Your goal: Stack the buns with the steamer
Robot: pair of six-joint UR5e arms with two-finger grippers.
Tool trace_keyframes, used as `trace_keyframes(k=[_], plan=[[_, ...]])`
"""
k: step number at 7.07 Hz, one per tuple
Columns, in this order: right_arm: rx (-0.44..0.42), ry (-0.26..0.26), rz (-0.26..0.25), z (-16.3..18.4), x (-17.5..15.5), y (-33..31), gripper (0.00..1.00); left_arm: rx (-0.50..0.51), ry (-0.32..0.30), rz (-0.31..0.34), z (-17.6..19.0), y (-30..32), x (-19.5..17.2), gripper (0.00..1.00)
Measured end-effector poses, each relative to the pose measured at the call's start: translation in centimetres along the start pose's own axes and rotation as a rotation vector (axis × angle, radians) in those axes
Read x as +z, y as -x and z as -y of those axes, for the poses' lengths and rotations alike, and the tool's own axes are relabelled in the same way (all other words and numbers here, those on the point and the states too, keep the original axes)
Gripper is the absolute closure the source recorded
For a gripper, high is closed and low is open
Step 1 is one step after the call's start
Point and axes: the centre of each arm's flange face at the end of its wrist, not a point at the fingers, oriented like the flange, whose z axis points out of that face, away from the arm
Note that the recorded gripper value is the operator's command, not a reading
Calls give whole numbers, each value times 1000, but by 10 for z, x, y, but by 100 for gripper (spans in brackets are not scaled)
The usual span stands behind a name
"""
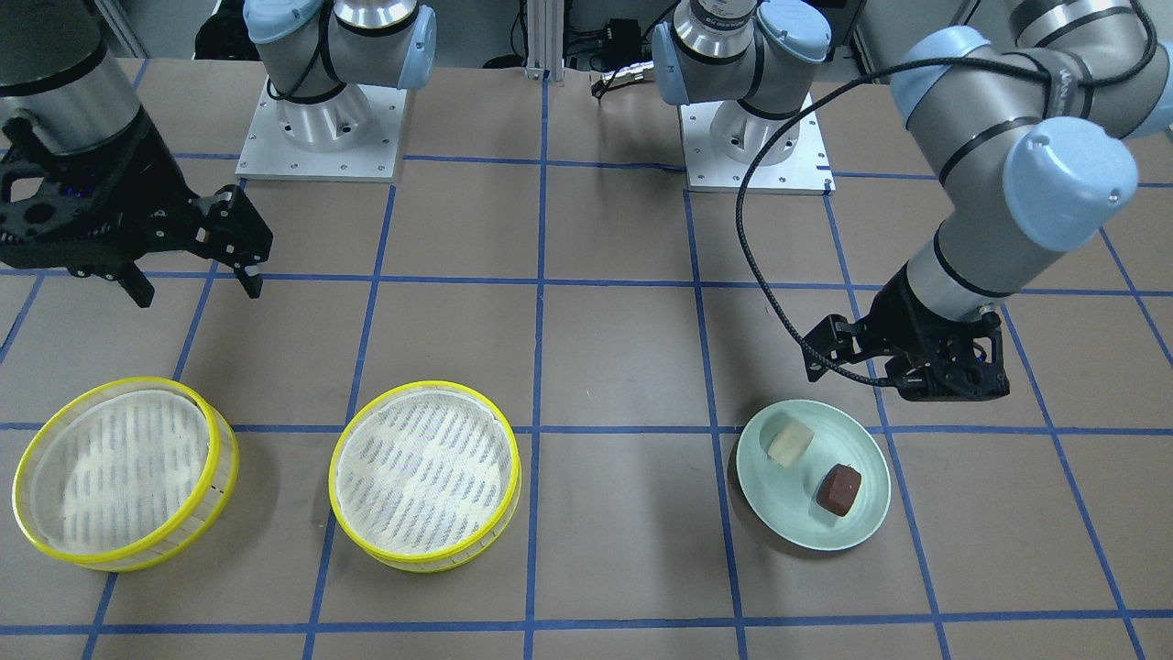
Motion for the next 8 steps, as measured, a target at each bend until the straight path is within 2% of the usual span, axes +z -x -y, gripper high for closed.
trace_keyframes(k=[1, 4, 5, 6, 7, 8], plan=[[25, 15, -3, 11, 19, -32, 0, -7, 27, -5, 9, 3, 27, 10], [29, 5, -41, 37, 94, -185, 0, -21, 117, -17, 31, 11, 105, 10], [26, 22, -37, 37, 122, -221, 0, -22, 138, -19, 34, 13, 124, 22], [21, 31, -51, 41, 151, -243, 0, -23, 162, -21, 36, 14, 139, 61], [14, 40, -87, 46, 179, -259, 0, -26, 183, -25, 36, 14, 152, 92], [10, 60, -108, 46, 197, -267, 0, -29, 195, -28, 36, 14, 159, 100]])
